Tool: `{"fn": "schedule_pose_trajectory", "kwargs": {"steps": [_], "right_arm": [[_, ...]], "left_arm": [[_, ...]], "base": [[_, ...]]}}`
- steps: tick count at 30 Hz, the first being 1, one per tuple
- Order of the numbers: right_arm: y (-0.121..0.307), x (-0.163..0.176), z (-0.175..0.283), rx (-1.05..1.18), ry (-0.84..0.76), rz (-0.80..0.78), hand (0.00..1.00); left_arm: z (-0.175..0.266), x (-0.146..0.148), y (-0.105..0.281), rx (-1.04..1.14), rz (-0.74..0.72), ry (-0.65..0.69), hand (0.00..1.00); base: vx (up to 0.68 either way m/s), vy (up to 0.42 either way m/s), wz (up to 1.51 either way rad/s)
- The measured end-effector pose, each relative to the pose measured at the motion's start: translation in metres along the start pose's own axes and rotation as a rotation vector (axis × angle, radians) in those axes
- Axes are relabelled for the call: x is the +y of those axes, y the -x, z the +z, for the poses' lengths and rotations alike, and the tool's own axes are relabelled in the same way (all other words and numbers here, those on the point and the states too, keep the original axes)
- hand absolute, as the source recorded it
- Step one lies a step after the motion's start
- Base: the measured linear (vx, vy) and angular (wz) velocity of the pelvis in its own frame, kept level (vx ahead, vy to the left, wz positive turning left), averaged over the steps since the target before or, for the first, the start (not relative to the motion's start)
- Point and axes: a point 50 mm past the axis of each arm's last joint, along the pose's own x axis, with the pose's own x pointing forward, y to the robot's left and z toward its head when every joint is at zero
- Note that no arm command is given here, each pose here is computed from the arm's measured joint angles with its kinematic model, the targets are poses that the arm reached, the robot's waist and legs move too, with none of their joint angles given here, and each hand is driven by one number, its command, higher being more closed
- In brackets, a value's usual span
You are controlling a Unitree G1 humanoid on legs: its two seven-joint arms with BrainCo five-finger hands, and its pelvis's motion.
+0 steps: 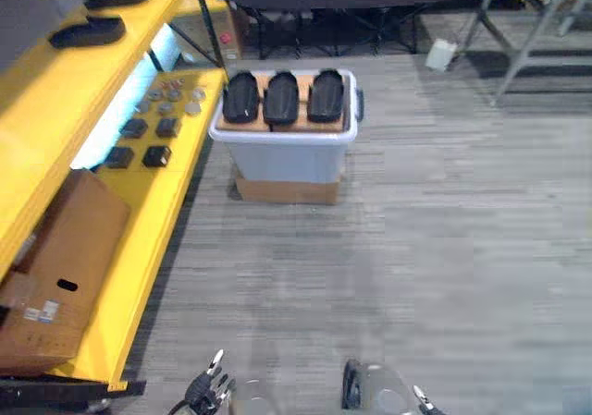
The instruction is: Walk over and take plastic housings, then place them on the shelf
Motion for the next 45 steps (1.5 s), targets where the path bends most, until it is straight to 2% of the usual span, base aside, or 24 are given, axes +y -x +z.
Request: {"fn": "schedule_pose_trajectory", "kwargs": {"steps": [2,5,9,12,14,18,20,23,26,30,35,37,40,41,42,45], "right_arm": [[-0.005,0.013,0.020,-0.073,0.008,0.039,0.00],[-0.009,0.028,0.033,-0.132,-0.032,0.081,0.00],[-0.008,0.031,0.019,-0.095,-0.039,0.110,0.00],[-0.010,0.044,0.007,-0.079,-0.066,0.131,0.00],[-0.010,0.049,-0.001,-0.080,-0.066,0.113,0.00],[-0.010,0.053,0.004,-0.145,-0.022,0.070,0.00],[-0.010,0.056,0.012,-0.188,-0.006,0.076,0.00],[-0.009,0.054,0.016,-0.210,0.001,0.061,0.00],[-0.007,0.045,0.008,-0.174,0.090,0.043,0.00],[-0.006,0.033,0.015,-0.181,0.190,-0.022,0.00],[-0.002,0.025,0.025,-0.261,0.192,-0.072,0.00],[0.000,0.032,0.038,-0.350,0.169,-0.053,0.00],[0.003,0.070,0.064,-0.506,0.163,0.039,0.00],[0.005,0.077,0.073,-0.552,0.156,0.057,0.00],[0.014,0.098,0.102,-0.680,0.139,0.115,0.00],[0.037,0.139,0.158,-0.906,0.150,0.209,0.00]], "left_arm": [[-0.004,0.000,0.001,0.004,-0.022,0.020,0.00],[-0.027,0.017,0.011,0.050,0.028,0.055,0.00],[-0.061,0.030,0.024,0.168,0.069,0.016,0.00],[-0.044,0.038,0.023,0.132,0.094,-0.037,0.00],[-0.029,0.035,0.019,0.121,0.045,-0.089,0.00],[0.010,-0.003,0.004,0.053,-0.149,-0.282,0.00],[0.018,-0.013,0.000,0.047,-0.166,-0.338,0.00],[0.022,-0.014,-0.001,0.026,-0.167,-0.300,0.00],[0.020,-0.010,-0.001,0.016,-0.092,-0.253,0.00],[0.003,-0.020,-0.004,-0.037,-0.008,-0.053,0.00],[-0.013,-0.011,0.001,-0.001,0.047,-0.073,0.00],[-0.020,0.001,0.006,0.022,0.083,-0.124,0.00],[-0.025,0.023,0.014,0.070,0.161,-0.288,0.00],[-0.025,0.023,0.014,0.073,0.162,-0.326,0.00],[-0.023,0.023,0.014,0.059,0.163,-0.396,0.00],[-0.006,0.011,0.011,-0.010,0.117,-0.425,0.00]], "base": [[0.41,-0.114,-0.04],[0.42,0.016,-0.12],[0.40,0.151,-0.20],[0.48,0.155,0.08],[0.46,0.149,0.10],[0.44,0.031,-0.04],[0.33,-0.055,-0.07],[0.27,-0.158,0.17],[0.32,-0.385,0.24],[0.20,-0.260,0.34],[0.11,-0.045,0.39],[0.06,0.189,0.24],[0.08,0.263,-0.15],[0.07,0.280,-0.28],[0.07,0.223,-0.17],[0.08,0.202,-0.07]]}}
